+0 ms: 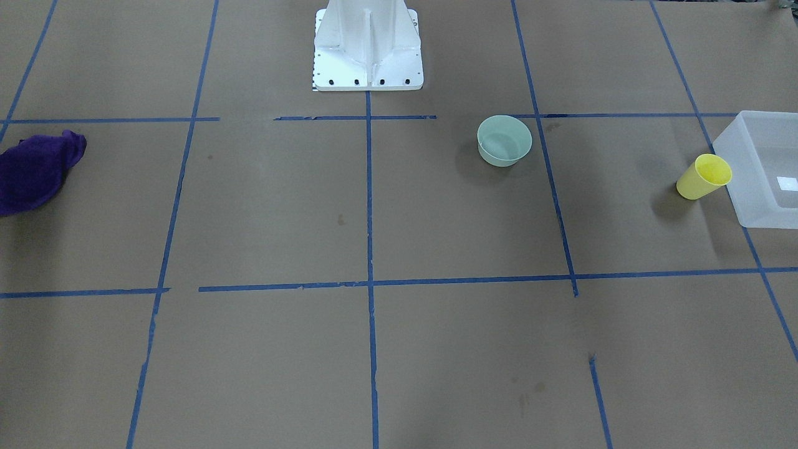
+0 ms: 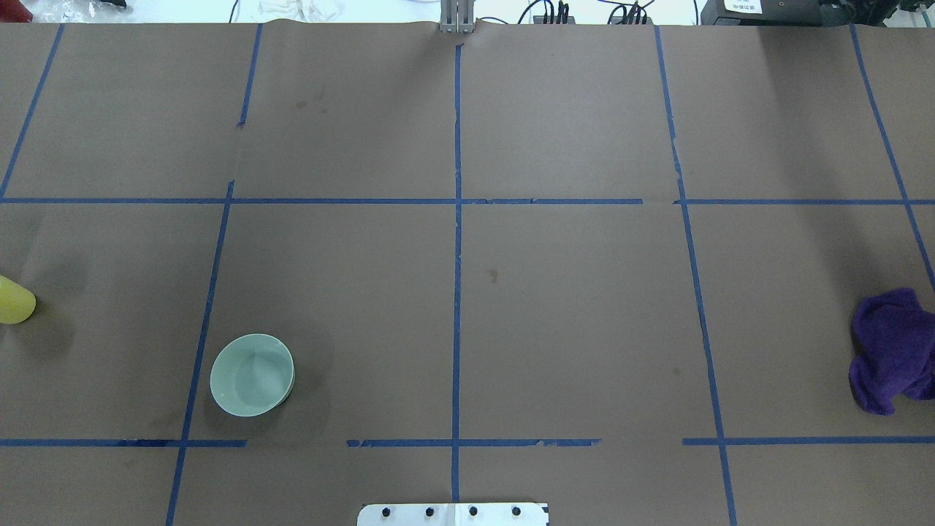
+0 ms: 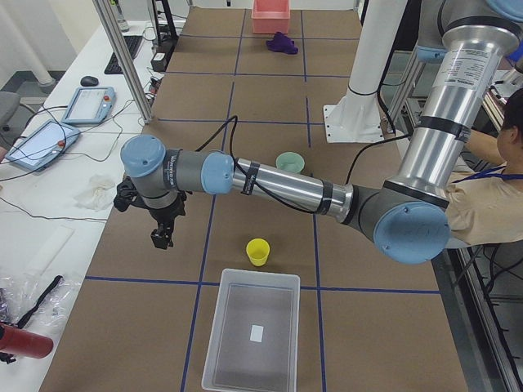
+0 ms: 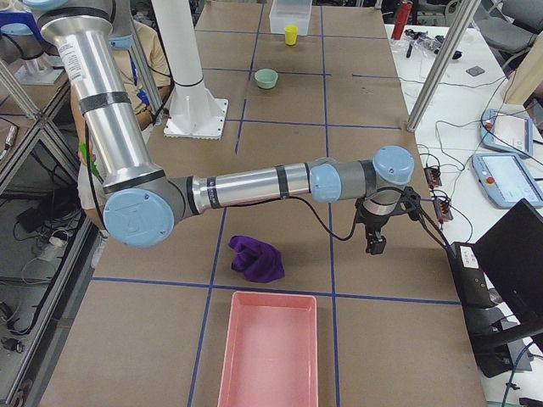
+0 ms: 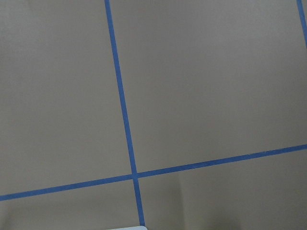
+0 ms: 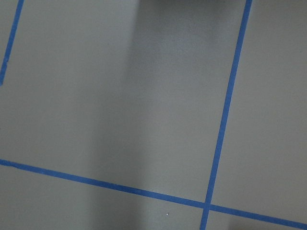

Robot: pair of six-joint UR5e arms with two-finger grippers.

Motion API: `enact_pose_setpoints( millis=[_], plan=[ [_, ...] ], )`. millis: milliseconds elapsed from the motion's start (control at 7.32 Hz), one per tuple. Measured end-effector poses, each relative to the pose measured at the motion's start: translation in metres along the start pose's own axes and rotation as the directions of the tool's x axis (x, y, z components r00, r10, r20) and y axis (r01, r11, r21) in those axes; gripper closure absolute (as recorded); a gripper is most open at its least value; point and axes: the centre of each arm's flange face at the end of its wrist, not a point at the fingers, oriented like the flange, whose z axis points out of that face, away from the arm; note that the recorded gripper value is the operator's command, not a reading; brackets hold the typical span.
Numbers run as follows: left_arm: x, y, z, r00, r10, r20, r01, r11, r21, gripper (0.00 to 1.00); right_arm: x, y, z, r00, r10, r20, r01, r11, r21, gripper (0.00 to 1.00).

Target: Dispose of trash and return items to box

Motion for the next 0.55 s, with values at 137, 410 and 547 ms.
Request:
enact_pose_setpoints(
  millis=[137,410,547],
  plan=[
    [0.002,0.002,-0.003,1.0,0.016,0.004,-0.016,1.0,0.012,0.0,0.004,0.006,0.002,1.0,-0.004,0.0,0.004,1.0,-0.004,0.0],
    [0.02,0.008,0.002,0.997,0.071,0.016,-0.072,0.997,0.015,0.0,0.008,0.02,0.008,1.0,-0.007,-0.002,0.007,1.0,-0.007,0.0],
    [0.025,0.011,0.003,0.996,0.082,0.024,-0.082,0.997,0.012,0.0,0.008,0.022,0.008,1.0,-0.007,-0.003,0.007,1.0,-0.007,0.0]
  ],
)
